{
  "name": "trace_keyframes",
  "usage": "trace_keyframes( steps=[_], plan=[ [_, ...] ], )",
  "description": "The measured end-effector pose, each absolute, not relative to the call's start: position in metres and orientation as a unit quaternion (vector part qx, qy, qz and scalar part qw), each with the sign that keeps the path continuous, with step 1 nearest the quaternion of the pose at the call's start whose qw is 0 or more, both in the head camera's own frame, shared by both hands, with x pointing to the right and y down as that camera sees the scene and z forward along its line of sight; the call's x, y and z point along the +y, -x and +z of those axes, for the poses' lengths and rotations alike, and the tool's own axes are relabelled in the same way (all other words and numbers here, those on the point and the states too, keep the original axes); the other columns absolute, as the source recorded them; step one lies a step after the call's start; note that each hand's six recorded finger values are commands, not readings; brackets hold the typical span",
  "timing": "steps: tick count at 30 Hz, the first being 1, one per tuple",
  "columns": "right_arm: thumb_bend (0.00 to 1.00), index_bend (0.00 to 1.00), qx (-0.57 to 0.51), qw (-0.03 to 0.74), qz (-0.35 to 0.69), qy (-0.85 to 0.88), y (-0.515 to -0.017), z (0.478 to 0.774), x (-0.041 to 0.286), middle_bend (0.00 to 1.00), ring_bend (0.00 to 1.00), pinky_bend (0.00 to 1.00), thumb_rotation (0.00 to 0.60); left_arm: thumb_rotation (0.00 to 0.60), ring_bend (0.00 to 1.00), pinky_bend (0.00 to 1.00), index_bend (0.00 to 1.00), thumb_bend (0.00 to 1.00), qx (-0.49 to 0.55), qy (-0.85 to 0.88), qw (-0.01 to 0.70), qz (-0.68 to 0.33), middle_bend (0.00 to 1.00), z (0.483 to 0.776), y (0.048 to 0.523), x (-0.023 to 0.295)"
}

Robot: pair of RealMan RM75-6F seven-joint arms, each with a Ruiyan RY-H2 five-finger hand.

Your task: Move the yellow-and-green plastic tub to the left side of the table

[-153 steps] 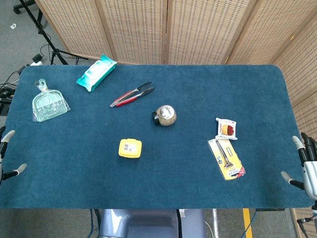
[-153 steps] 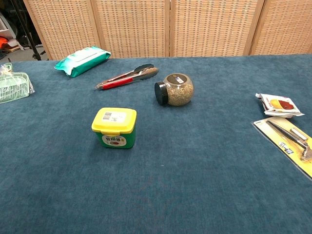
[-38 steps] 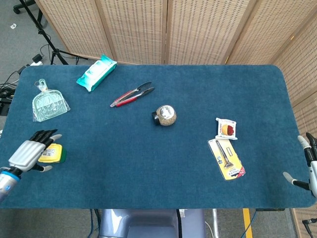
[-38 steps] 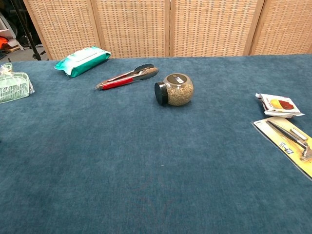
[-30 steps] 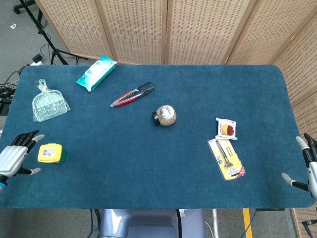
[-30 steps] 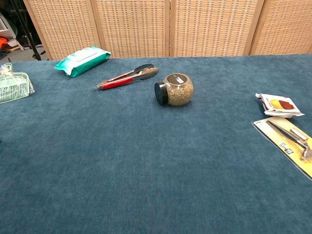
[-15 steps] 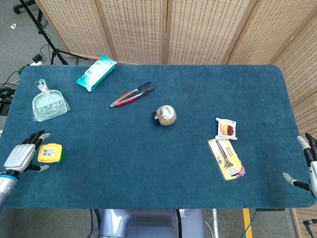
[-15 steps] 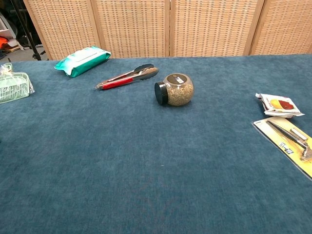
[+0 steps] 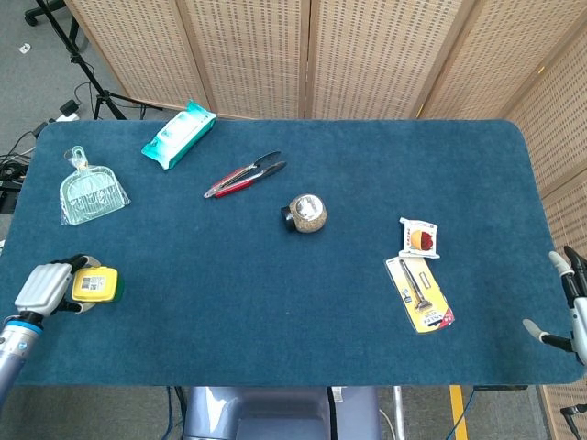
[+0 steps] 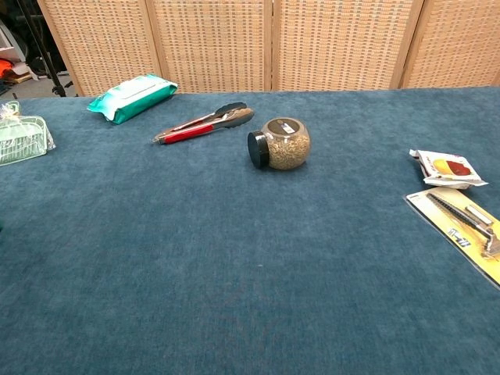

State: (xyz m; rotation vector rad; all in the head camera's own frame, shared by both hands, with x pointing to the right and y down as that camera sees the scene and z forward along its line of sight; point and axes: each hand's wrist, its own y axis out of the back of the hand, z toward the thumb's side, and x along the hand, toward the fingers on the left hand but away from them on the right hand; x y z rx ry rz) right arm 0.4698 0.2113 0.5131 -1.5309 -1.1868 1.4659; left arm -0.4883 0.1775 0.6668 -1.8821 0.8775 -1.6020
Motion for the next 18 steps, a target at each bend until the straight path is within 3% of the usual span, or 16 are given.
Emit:
trace_keyframes(
  steps=[9,18],
  plan=[
    [0.00,0.00,-0.454,0.349,0.566,0.593,-0.468,0.515,0.212,0.00,0.00,0.00,0.600,0.600,0.40,0.37,0.56,0.39,0.317,0.729,0.209,-0.569,0.37,0.647,0.489,0.174],
    [0.00,0.00,-0.453,0.349,0.568,0.591,-0.467,0.516,0.212,0.00,0.00,0.00,0.600,0.600,0.40,0.37,0.56,0.42,0.281,0.776,0.119,-0.552,0.37,0.619,0.478,0.138]
  ],
)
